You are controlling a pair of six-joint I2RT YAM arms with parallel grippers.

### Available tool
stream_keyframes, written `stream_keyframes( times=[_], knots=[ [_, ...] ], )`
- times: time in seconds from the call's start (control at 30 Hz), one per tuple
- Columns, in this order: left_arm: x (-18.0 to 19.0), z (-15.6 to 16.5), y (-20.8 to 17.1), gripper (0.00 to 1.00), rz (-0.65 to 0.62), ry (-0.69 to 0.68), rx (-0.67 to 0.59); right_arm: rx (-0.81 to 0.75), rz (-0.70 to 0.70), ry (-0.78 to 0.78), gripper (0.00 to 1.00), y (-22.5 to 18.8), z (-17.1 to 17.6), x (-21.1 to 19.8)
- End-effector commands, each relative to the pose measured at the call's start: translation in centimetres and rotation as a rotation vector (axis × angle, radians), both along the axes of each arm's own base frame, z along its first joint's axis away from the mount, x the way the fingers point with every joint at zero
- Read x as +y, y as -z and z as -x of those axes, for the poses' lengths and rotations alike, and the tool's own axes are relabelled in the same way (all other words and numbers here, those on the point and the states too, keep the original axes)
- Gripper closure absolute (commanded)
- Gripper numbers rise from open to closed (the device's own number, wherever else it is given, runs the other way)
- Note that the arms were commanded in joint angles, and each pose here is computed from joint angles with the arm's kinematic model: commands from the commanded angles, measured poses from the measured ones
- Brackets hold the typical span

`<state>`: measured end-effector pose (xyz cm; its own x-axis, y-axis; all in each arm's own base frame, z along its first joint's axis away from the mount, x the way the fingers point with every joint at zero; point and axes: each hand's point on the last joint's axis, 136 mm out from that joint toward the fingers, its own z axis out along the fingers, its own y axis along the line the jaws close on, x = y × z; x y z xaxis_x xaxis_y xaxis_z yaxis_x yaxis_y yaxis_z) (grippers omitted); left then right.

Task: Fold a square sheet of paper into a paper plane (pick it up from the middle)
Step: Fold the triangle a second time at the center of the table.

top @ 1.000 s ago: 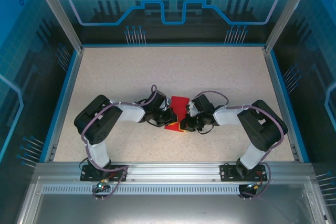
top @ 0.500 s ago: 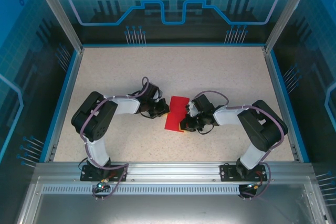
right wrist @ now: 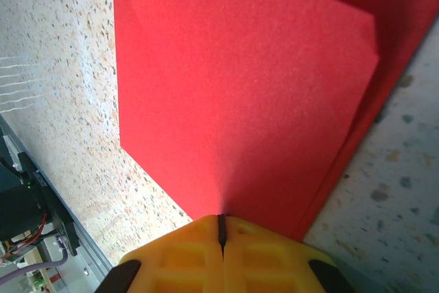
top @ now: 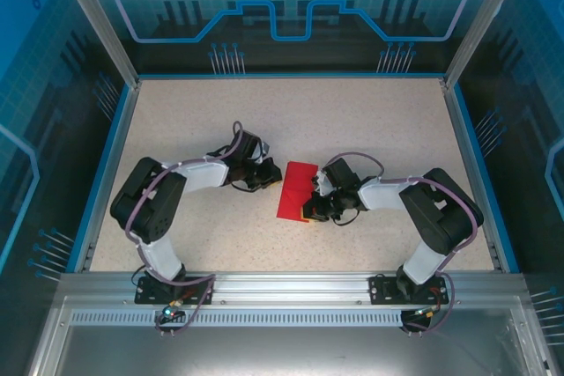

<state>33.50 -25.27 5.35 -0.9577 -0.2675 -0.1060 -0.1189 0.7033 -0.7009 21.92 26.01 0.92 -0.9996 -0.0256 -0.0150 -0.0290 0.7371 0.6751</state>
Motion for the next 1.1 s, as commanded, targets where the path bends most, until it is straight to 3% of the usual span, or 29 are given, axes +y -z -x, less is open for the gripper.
stream_keyframes(
  times=[0.0, 0.23, 0.47, 0.83, 1.07],
  knots=[
    [-1.9, 1.4, -2.2, 0.89, 0.061, 0.102, -0.037, 0.094, 0.108, 0.007, 0.98, 2.0, 2.0, -1.9],
    [-4.7, 2.4, 0.4, 0.91, 0.066, 0.185, 0.024, 0.053, 0.039, 0.014, 0.96, -0.1, 0.5, -0.5],
    [-4.6, 2.8, 3.3, 0.94, 0.012, 0.186, 0.080, 0.000, 0.000, 0.004, 0.94, -2.6, -0.2, 0.3],
    [-4.0, 3.2, 4.4, 0.95, -0.027, 0.180, 0.102, 0.113, 0.083, -0.008, 0.94, 1.8, 3.0, -1.3],
    [-4.0, 3.2, 4.1, 0.95, -0.025, 0.179, 0.099, 0.085, 0.044, 0.022, 0.94, 0.9, 2.5, -1.6]
  ],
)
